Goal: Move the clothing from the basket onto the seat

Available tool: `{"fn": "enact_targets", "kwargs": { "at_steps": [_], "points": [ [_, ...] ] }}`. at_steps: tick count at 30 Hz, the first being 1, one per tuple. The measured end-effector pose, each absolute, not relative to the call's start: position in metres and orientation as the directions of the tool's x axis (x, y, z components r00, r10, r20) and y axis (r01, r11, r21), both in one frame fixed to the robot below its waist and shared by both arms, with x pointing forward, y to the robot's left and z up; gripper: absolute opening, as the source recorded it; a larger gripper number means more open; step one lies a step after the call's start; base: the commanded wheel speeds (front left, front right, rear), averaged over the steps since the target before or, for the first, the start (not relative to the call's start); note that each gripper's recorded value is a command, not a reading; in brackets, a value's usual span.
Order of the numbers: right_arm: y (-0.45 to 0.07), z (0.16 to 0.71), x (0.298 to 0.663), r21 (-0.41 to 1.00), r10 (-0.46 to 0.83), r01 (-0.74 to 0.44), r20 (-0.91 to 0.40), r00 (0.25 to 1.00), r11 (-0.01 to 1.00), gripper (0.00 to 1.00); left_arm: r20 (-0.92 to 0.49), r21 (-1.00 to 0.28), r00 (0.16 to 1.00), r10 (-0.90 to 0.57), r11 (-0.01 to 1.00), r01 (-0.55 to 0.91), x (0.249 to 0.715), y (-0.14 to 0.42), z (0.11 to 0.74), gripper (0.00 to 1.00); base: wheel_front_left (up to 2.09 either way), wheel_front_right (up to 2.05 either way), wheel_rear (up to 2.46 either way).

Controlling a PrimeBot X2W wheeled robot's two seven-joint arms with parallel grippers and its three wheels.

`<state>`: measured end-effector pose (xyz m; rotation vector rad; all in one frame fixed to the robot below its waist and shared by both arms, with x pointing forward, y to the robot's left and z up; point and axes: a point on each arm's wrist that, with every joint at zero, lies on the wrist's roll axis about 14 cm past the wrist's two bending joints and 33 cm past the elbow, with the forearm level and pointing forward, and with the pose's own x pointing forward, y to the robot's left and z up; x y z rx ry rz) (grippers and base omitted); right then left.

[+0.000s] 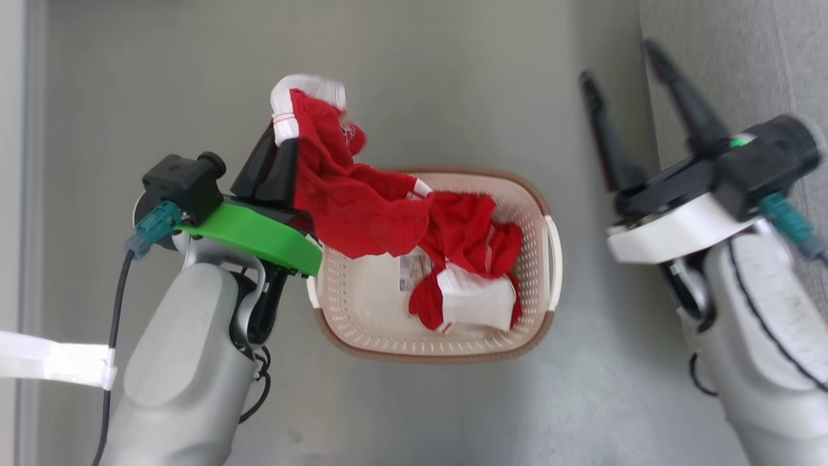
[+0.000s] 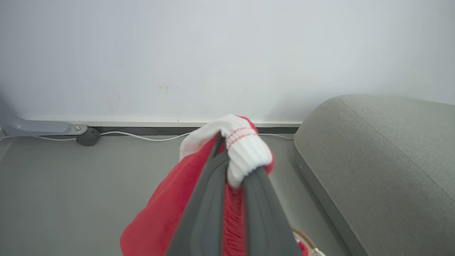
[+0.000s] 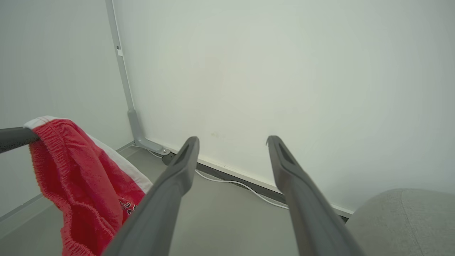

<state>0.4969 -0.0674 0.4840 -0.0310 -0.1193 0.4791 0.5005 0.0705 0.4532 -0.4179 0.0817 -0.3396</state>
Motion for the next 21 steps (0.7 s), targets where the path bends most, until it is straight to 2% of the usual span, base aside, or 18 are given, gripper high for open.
{"fn": "enact_targets", "kwargs": {
  "at_steps": [5, 11, 21],
  "points": [
    [-0.031, 0.500, 0.475, -0.048, 0.547, -0.546, 0.134, 0.826, 0.836, 1.00, 0.057, -0.382, 0.939, -0.340, 0.861, 0.335, 0.490, 0.074, 0.485, 0.00, 0.00, 0.00, 0.00],
    [0.022, 0.518, 0.426, -0.042, 0.676, -0.678, 0.148, 0.722, 0.733, 1.00, 0.123, -0.330, 0.923, -0.366, 0.862, 0.386, 0.463, 0.073, 0.521, 0.00, 0.00, 0.00, 0.00],
    [0.058, 0.533, 0.363, -0.014, 0.771, -0.778, 0.148, 0.619, 0.628, 1.00, 0.198, -0.306, 0.871, -0.450, 0.816, 0.491, 0.419, 0.044, 0.564, 0.00, 0.00, 0.00, 0.00]
  ]
}}
